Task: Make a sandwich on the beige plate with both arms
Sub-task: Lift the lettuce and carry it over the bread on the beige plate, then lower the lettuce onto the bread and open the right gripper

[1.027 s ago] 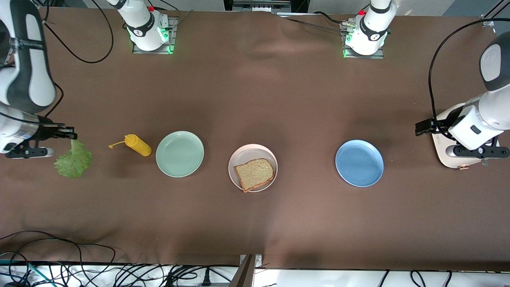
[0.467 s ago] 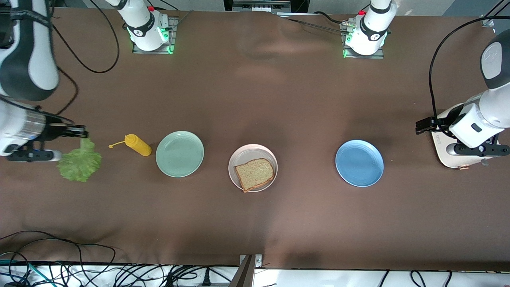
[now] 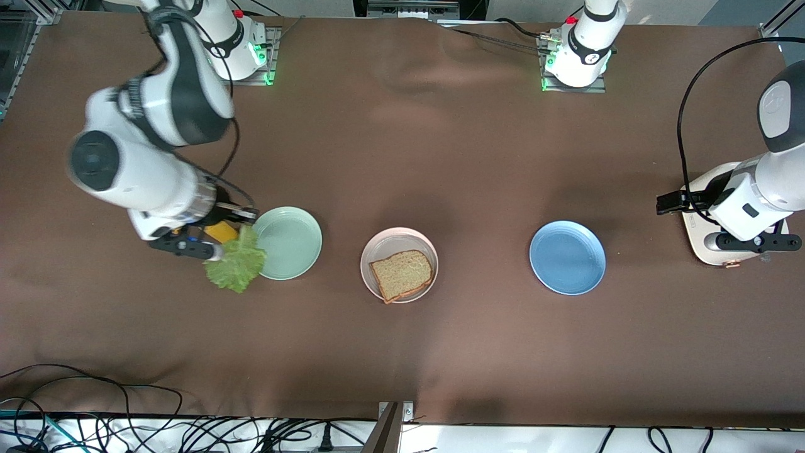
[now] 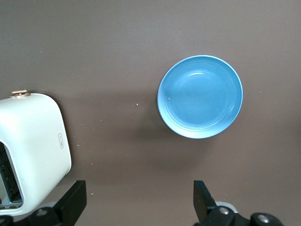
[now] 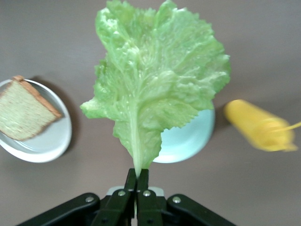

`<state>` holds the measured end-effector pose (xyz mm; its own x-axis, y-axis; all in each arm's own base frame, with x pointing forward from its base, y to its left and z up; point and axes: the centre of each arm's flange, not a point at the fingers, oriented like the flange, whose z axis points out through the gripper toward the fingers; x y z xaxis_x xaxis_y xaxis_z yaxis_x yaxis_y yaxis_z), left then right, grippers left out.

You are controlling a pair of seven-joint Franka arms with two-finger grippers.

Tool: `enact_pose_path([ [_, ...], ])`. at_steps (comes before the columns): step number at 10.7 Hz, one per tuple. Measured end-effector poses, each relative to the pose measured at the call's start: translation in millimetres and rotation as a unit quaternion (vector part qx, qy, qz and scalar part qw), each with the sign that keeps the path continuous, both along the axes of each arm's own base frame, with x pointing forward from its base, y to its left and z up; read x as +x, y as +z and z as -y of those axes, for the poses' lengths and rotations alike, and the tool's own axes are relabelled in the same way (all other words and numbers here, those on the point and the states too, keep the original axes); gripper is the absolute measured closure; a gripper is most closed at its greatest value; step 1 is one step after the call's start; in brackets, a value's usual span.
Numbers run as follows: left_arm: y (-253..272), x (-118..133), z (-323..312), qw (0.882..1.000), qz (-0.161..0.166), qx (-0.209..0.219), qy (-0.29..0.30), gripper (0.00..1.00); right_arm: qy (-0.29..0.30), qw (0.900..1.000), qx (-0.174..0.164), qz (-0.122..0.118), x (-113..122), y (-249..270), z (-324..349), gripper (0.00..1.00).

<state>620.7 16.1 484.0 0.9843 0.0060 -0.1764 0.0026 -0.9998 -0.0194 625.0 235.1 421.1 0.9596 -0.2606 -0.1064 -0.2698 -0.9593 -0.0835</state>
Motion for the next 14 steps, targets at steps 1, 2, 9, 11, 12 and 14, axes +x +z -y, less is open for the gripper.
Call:
enact_pose_path([
  [1, -0.1, 0.0, -0.3, 1.0, 0.0, 0.0, 0.0, 0.0, -0.025, 1.0, 0.0, 0.018, -2.1, -17.3, -35.9, 0.97],
  [2, -0.3, 0.0, -0.5, 1.0, 0.0, 0.0, 0.0, 0.0, -0.04, 0.999, 0.004, 0.036, -4.1, -38.4, -67.5, 0.97],
  [9, -8.1, 1.2, 0.0, 1.0, -0.007, -0.001, 0.0, 0.0, -0.147, 0.979, 0.094, 0.107, -64.2, -202.6, -238.2, 0.97],
  [11, -10.1, 1.7, 0.1, 1.0, -0.009, -0.001, 0.0, 0.0, -0.154, 0.977, 0.099, 0.11, -61.9, -198.7, -240.6, 0.87],
  [12, -10.2, 1.7, 0.3, 1.0, -0.009, -0.001, 0.0, 0.0, -0.16, 0.975, 0.103, 0.112, -59.3, -193.8, -241.6, 0.74],
  [14, -10.2, 1.7, 1.3, 1.0, -0.009, -0.001, -0.001, 0.0, -0.166, 0.972, 0.114, 0.118, -56.7, -179.0, -246.2, 0.48],
])
